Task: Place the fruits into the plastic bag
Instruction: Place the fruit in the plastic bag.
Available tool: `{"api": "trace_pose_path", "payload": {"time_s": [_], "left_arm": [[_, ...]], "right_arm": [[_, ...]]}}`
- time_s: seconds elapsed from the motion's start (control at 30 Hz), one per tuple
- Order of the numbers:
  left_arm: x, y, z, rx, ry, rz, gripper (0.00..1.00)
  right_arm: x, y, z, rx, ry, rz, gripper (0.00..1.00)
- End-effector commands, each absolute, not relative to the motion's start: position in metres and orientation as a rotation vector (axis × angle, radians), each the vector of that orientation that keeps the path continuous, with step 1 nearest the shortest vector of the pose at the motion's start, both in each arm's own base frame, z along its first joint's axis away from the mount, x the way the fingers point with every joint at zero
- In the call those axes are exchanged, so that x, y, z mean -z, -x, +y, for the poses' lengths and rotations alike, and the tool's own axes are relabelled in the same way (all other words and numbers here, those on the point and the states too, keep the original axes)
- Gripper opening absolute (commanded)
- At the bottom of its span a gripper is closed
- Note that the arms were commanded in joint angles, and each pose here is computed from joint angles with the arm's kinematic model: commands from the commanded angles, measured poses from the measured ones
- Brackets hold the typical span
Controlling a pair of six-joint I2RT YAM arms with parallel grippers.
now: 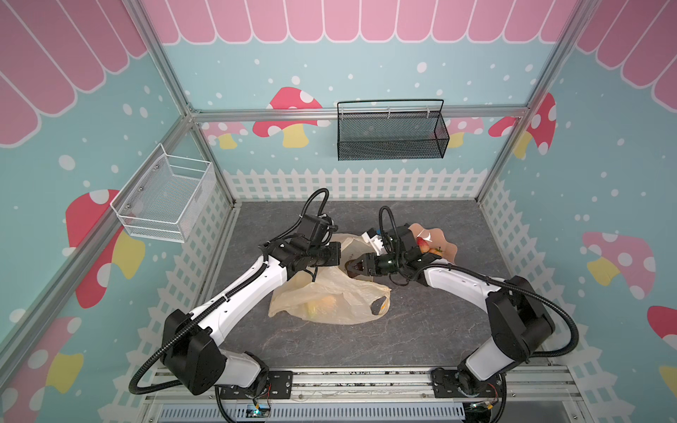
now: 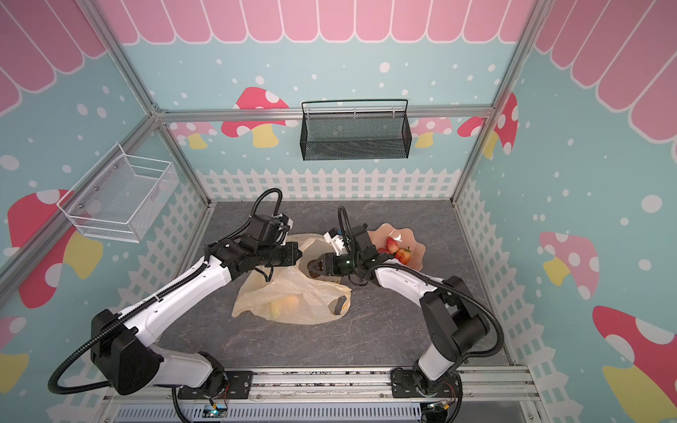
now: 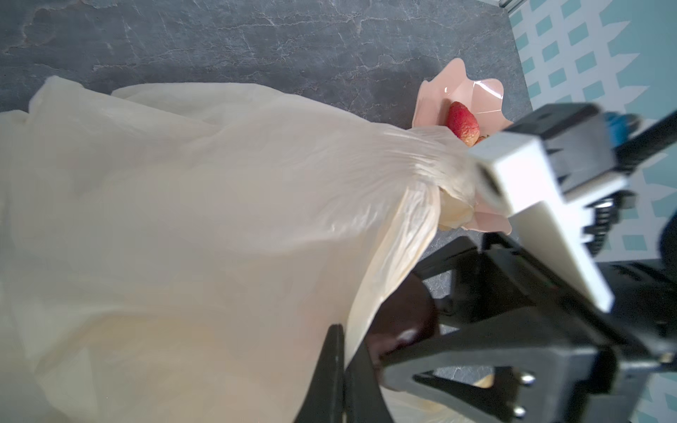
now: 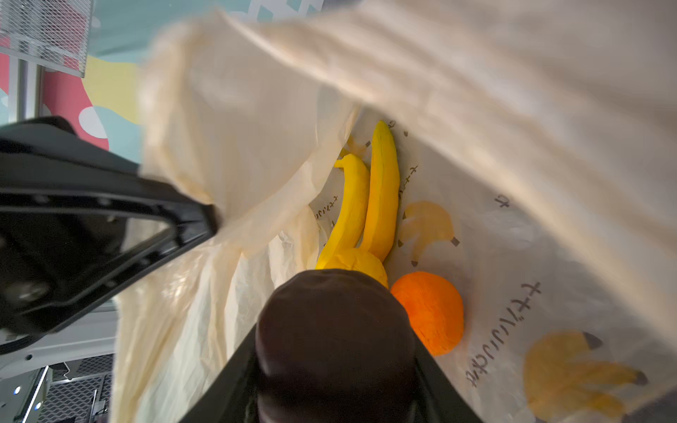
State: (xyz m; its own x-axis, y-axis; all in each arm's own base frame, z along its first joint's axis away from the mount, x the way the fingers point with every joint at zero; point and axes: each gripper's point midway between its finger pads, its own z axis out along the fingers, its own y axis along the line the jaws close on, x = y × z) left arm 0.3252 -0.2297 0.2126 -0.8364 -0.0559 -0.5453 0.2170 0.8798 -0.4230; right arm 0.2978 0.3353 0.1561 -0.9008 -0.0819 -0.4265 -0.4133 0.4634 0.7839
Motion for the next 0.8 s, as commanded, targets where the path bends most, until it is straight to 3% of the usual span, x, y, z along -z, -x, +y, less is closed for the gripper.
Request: {"api": "trace_pose_path", "payload": {"time_s": [0.0, 0.3, 0.77], "left_arm": [[-0.223, -0.33, -0.235, 0.67, -0.119, 2.456, 0.0], [-0.225, -0.331, -0.236, 0.673, -0.107, 2.448, 0.0], [-0.227, -0.335, -0.237, 0.657, -0.095, 2.439, 0.0]], "right_arm": [[-0.157, -0.302, 0.357, -1.442, 0.442, 2.347, 0.31], [-0.131, -0.284, 0.39, -1.512, 0.512, 2.4, 0.28], [-0.131, -0.262, 0.405, -1.591, 0.569, 2.429, 0.27]]}}
